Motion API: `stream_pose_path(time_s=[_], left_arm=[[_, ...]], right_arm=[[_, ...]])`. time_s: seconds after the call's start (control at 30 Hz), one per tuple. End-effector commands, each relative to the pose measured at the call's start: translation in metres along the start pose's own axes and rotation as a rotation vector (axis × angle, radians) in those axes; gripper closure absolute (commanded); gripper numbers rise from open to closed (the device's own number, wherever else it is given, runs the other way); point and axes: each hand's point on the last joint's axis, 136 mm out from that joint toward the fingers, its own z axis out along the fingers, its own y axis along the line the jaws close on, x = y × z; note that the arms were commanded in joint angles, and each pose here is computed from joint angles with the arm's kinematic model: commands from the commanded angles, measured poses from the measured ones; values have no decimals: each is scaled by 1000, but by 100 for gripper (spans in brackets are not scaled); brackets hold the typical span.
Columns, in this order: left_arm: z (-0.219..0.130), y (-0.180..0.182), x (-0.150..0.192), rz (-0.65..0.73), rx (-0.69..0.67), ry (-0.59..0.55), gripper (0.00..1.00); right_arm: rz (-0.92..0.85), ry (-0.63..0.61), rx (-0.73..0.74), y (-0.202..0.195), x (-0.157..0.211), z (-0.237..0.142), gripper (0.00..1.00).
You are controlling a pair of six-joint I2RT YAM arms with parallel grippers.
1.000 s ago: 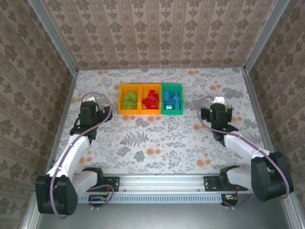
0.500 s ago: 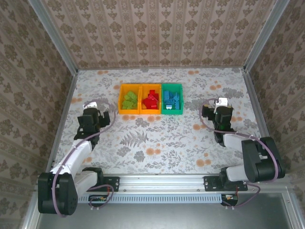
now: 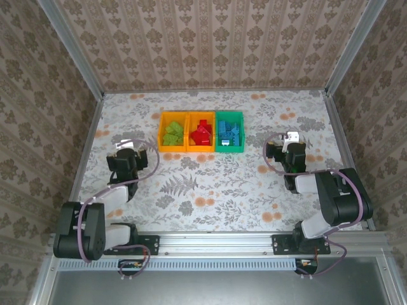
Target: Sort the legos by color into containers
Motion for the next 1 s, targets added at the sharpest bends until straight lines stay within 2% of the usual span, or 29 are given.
stream_pose_path(time_s=[0.0,0.17,0.33,0.57,0.83,0.97], left_arm=[[1,-9,-35,17,39,-165,0],[9,-32,-38,84,142,-158,0],[10,-33,-39,93,140,-155,0],[17,-37,-32,119,136,-237,0],[44,-21,-19,5,153,-110,0],[43,-21,-21,13,146,-128,0]], right_arm=[[4,-47,-22,3,-16,2,0],[5,-47,-21,3,-16,2,0],[5,-48,-21,3,-16,2,0],[5,-49,-22,3,-16,2,0],[5,-46,-22,3,-16,2,0],[8,-44,-30,3,-16,3,0]])
